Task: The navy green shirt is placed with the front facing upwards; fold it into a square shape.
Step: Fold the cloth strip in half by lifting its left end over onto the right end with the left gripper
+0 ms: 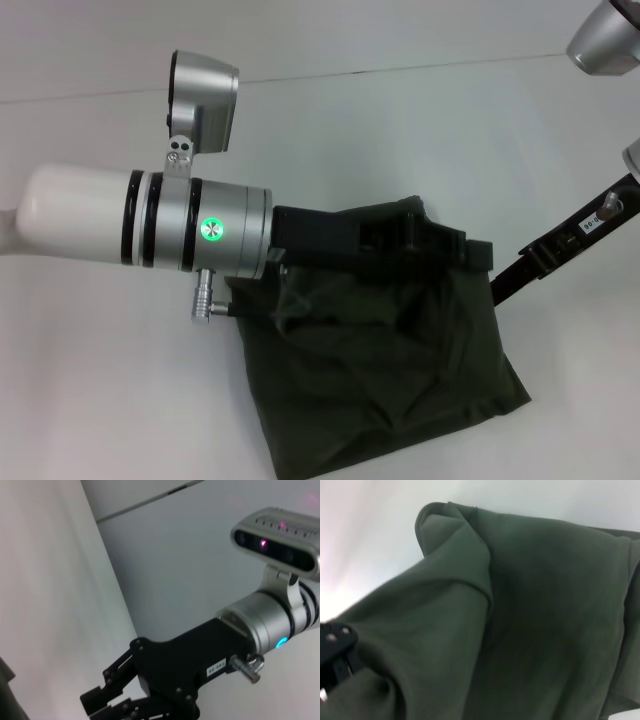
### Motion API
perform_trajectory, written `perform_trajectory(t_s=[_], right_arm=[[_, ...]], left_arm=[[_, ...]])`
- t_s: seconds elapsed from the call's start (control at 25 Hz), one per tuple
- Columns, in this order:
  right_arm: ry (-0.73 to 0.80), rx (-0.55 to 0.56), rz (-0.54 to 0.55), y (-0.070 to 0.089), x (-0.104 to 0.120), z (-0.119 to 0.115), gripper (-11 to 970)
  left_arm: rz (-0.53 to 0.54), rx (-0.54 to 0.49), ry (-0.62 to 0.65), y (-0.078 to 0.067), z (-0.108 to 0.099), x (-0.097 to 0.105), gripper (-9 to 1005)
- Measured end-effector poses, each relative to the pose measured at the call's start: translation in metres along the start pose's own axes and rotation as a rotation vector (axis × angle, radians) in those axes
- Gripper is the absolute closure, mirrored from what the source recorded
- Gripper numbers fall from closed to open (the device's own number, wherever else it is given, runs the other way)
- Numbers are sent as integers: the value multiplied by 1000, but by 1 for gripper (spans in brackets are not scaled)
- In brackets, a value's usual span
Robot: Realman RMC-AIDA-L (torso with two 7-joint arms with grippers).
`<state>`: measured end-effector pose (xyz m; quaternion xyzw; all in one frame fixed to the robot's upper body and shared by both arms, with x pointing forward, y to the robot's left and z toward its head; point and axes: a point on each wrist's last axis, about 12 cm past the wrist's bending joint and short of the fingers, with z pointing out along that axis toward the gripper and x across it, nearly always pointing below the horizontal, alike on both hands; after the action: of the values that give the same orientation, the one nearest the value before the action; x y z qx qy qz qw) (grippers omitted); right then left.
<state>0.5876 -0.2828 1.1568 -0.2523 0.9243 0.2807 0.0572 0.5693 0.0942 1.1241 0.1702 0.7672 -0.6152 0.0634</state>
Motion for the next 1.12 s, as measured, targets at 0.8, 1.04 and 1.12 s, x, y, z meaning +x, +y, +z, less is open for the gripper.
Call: perform_trajectory(t_s=[0.8,1.04,1.12], right_arm=[[5,15,8,0,-3,-4,732],[3,18,11,-1,-3,-5,733],[3,18,10,-1,-4,-5,733]], left_arm=[[55,52,113,-19,8,-1,333],[117,93,182,-34,7,-2,233],[118,91,186,-35,7,-3,233]])
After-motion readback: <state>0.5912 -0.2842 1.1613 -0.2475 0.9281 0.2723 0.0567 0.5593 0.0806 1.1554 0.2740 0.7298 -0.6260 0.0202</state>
